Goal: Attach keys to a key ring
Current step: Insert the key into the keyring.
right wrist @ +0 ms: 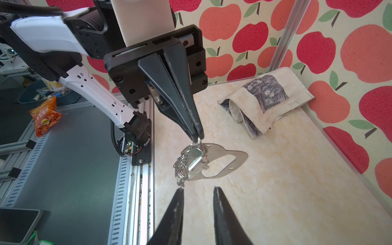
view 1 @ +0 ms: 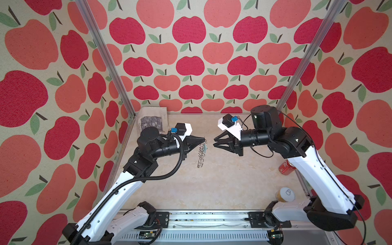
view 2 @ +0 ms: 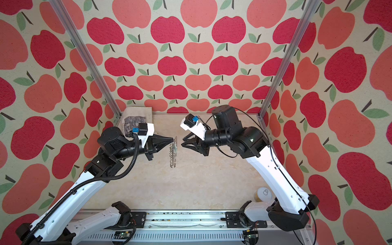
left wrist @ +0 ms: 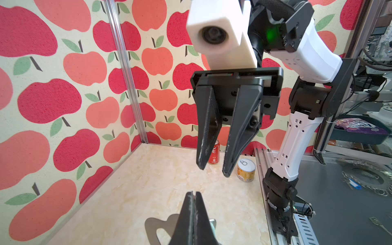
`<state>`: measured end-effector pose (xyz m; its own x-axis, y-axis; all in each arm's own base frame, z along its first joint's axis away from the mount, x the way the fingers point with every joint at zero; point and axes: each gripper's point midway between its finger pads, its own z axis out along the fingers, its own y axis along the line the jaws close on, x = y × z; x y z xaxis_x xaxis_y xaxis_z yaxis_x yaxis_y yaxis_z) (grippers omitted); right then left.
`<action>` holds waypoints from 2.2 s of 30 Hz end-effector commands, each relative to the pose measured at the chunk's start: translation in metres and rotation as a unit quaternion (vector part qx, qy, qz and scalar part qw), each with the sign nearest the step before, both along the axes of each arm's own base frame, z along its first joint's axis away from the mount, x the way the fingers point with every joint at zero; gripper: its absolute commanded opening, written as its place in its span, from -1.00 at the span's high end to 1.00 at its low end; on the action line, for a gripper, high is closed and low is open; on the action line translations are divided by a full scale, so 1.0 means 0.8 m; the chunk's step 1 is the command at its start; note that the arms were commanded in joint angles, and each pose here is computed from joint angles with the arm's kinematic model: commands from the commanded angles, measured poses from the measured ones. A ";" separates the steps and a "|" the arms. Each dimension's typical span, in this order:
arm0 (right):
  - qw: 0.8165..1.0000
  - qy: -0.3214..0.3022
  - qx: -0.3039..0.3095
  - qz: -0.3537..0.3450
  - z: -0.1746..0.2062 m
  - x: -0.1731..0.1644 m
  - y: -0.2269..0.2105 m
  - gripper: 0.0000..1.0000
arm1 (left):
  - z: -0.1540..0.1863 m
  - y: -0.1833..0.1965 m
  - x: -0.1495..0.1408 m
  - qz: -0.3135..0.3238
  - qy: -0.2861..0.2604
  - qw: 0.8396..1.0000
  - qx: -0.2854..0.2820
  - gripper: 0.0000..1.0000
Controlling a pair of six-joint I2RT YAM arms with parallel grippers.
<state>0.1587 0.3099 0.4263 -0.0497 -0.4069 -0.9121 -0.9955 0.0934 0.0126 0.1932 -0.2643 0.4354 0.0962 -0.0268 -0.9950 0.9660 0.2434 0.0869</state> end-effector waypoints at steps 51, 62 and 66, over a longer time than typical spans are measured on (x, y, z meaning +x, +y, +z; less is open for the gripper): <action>0.993 -0.017 0.108 0.040 0.046 -0.008 0.019 0.87 | 0.072 0.005 -0.020 -0.077 -0.057 0.986 -0.136 1.00; 0.993 -0.001 0.107 0.040 0.034 -0.013 0.022 0.92 | 0.081 0.011 -0.017 -0.057 -0.076 0.983 -0.155 1.00; 0.992 0.011 0.121 0.045 0.032 -0.015 0.029 0.93 | 0.084 0.013 -0.016 -0.054 -0.082 0.982 -0.164 1.00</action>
<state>0.1575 0.3293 0.4558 -0.0039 -0.1892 -0.9819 -0.9994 0.0346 -0.0027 0.1855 -0.2655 0.4778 0.1449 -0.2894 -0.9462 0.9857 0.1255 0.1126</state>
